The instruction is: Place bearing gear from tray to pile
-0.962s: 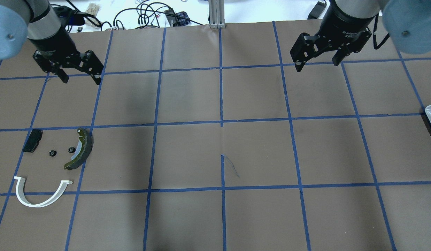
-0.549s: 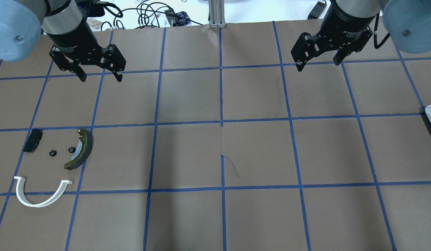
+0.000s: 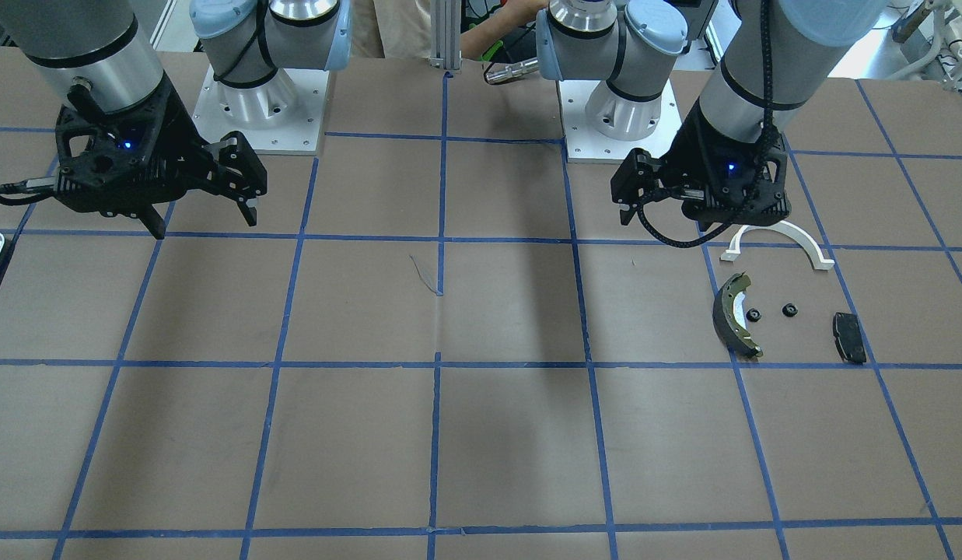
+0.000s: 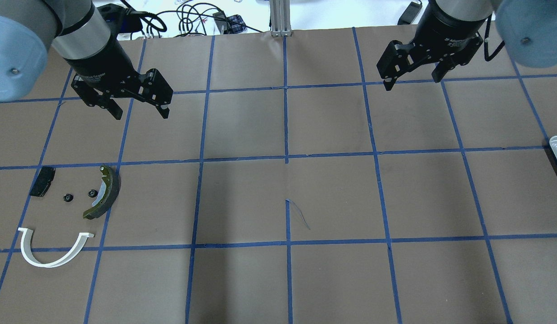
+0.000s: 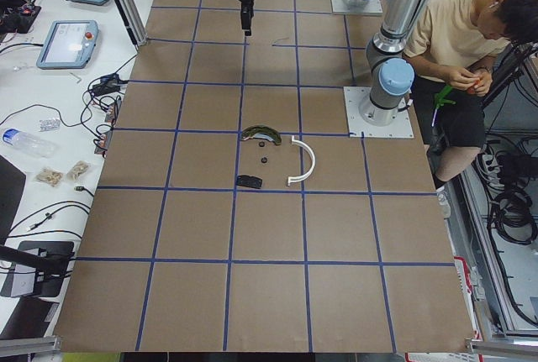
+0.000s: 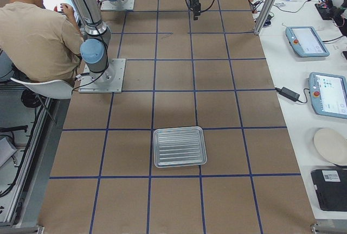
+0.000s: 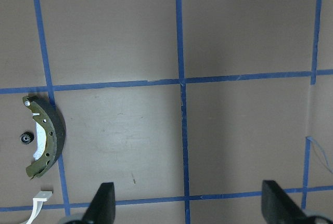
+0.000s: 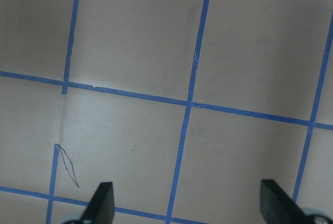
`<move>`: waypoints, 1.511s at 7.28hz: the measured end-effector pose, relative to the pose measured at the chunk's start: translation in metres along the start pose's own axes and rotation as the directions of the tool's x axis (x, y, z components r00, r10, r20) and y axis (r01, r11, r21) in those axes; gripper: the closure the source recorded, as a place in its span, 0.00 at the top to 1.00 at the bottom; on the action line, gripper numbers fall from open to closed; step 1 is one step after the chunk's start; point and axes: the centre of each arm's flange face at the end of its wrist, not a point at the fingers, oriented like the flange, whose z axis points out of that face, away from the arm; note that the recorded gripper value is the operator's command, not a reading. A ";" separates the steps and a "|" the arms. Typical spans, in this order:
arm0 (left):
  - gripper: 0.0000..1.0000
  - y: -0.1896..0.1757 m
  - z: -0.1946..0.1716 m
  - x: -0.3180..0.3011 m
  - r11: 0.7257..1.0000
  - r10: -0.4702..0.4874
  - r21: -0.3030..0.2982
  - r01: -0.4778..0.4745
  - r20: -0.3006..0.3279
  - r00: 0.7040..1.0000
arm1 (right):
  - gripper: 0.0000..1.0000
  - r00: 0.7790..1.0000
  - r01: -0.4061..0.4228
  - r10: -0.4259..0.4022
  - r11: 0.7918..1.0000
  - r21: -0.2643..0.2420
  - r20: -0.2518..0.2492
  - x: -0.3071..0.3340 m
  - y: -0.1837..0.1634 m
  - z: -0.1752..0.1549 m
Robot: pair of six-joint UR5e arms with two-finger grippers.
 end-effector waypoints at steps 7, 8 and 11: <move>1.00 0.027 -0.005 -0.001 0.999 0.003 0.041 -0.005 0.037 0.999 | 1.00 1.000 0.000 0.000 1.000 0.003 0.002 0.000 0.000 -0.001; 1.00 0.029 -0.008 0.000 0.999 0.003 0.049 -0.004 0.040 0.999 | 1.00 1.000 -0.001 0.001 1.000 0.002 0.002 -0.001 0.000 -0.001; 1.00 0.034 -0.014 0.002 0.998 0.002 0.059 -0.005 0.042 0.999 | 1.00 1.000 -0.002 0.002 1.000 0.003 0.003 0.000 0.000 -0.001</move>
